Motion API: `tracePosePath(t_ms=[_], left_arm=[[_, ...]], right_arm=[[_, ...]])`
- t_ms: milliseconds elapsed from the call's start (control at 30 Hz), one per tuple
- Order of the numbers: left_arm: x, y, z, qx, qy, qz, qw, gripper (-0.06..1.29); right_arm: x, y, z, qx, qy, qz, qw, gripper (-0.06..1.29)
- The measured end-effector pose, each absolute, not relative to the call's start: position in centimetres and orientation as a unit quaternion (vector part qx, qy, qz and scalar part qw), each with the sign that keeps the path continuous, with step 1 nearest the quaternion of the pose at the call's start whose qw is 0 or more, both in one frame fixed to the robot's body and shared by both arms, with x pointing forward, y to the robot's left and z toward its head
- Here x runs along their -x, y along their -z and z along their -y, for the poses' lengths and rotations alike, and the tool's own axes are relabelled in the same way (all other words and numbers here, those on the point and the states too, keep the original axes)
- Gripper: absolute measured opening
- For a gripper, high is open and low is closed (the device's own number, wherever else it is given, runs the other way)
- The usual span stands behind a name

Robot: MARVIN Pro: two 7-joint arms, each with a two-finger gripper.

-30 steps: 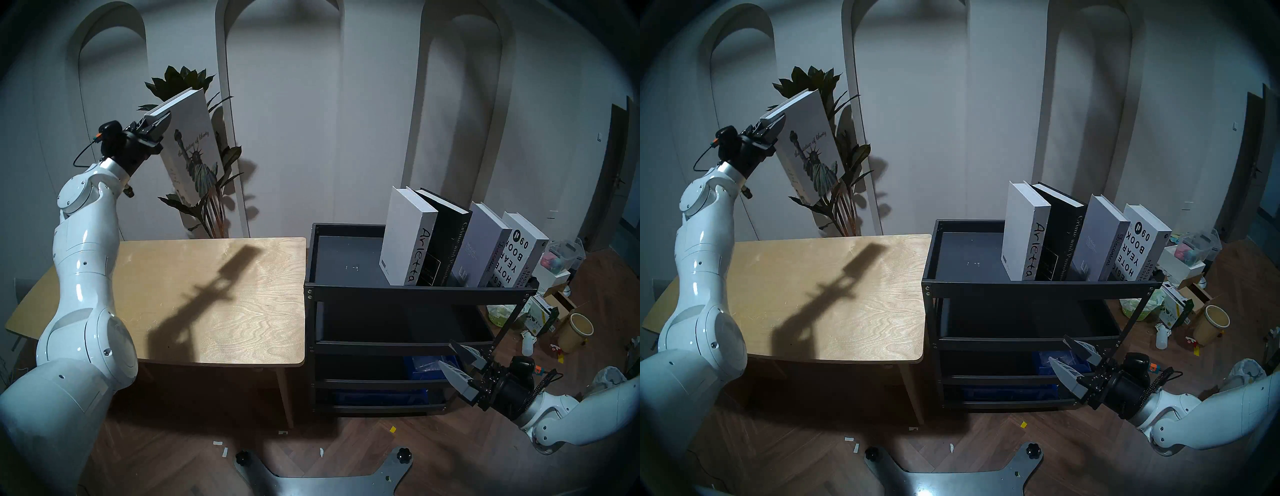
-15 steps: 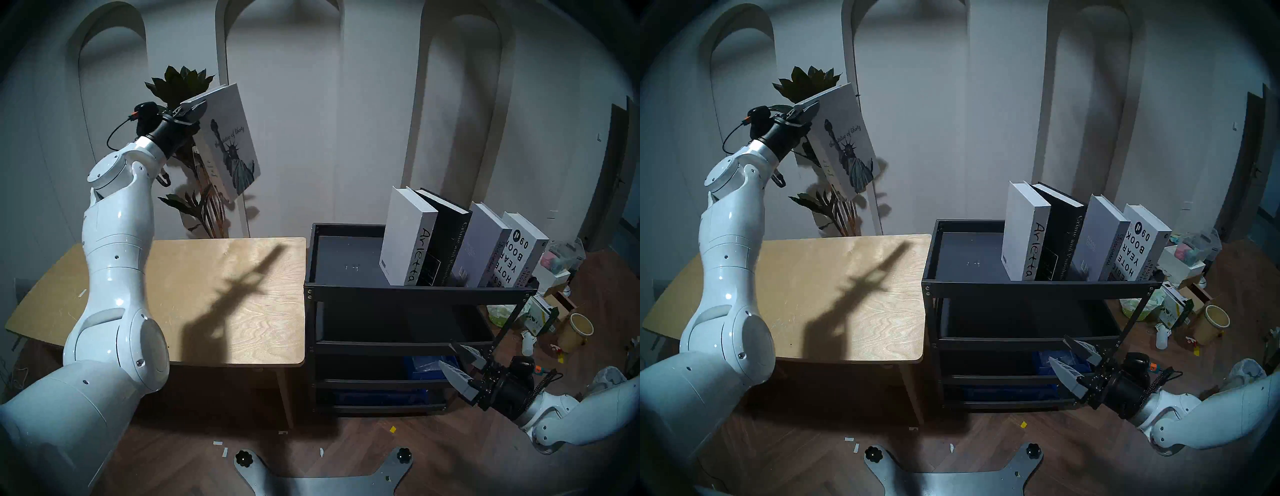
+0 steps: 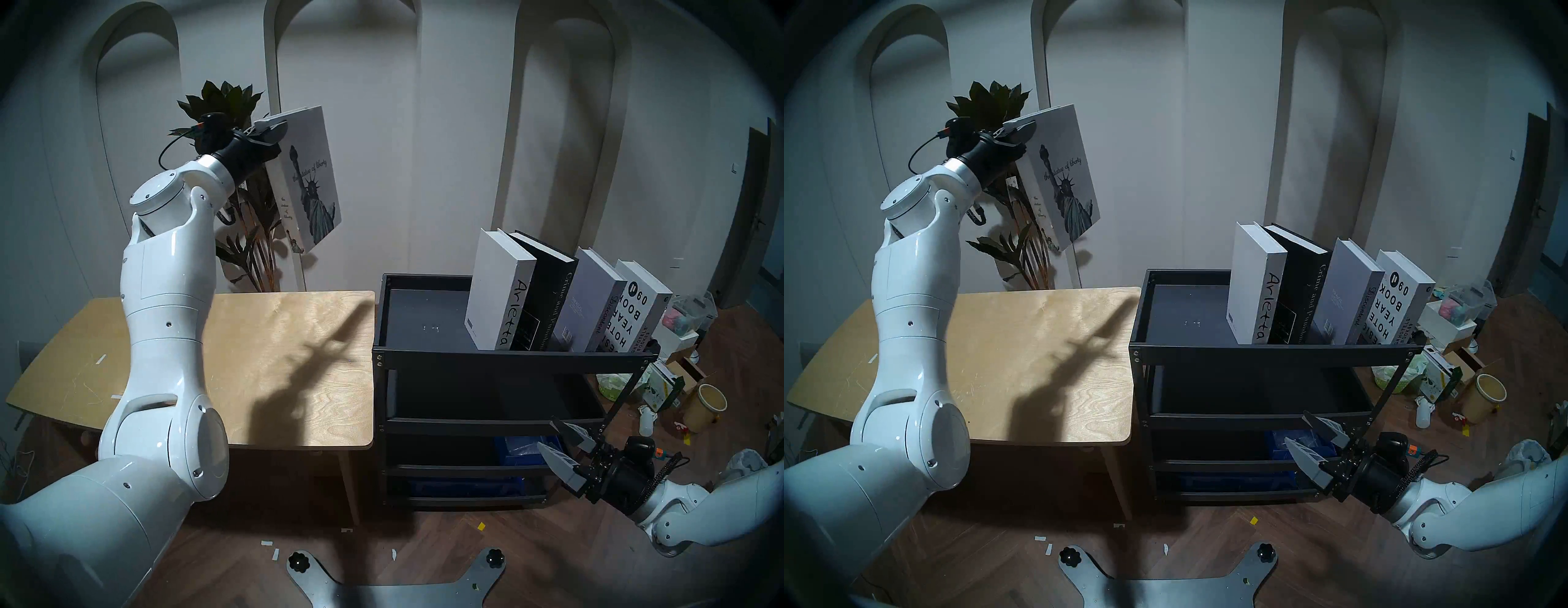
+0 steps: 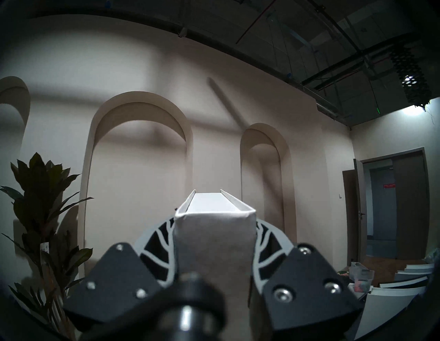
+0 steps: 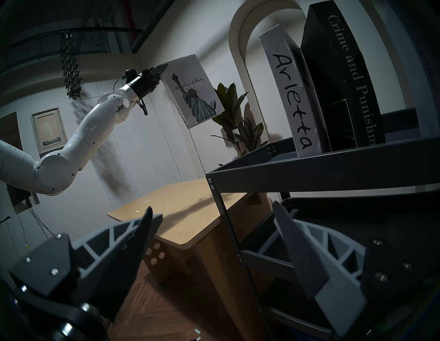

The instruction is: Move the books from the display table onto the shelf, standing them upright with spines facing out and tallest at one end

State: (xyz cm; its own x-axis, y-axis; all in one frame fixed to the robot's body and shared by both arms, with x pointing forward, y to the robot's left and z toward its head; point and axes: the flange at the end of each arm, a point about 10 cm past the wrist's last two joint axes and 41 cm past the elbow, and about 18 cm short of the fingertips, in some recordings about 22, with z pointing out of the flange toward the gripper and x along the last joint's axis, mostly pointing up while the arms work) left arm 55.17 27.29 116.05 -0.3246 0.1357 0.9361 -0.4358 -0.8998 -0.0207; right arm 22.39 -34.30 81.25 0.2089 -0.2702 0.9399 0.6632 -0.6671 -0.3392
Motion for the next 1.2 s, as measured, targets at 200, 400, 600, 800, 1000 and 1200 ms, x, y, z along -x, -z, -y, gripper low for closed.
tracePosePath(t_ms=[200,400,600,800,1000,1200], left_arm=[[-54.4,-114.6,-24.1,-0.568,-0.788,0.157,0.181,0.39],[-53.5,-113.4,-22.4,-0.583,-0.778,0.159,0.173,0.39],[-52.2,-113.2,-21.5,-0.591,-0.778,0.147,0.154,0.39],[-51.2,-113.5,-23.0,-0.604,-0.784,0.104,0.096,0.39],[-50.0,-114.4,-24.8,-0.621,-0.782,0.047,0.02,0.39],[-48.6,-113.8,-23.1,-0.652,-0.758,0.004,-0.011,0.39]], right_arm=[[-22.4,-81.2,34.3,0.678,0.612,0.145,0.381,1.22],[-22.4,-81.2,34.3,0.677,0.612,0.145,0.381,1.22],[-22.4,-81.2,34.3,0.677,0.612,0.145,0.382,1.22],[-22.4,-81.2,34.3,0.677,0.612,0.145,0.382,1.22],[-22.4,-81.2,34.3,0.678,0.612,0.145,0.382,1.22],[-22.3,-81.2,34.3,0.678,0.611,0.145,0.382,1.22]])
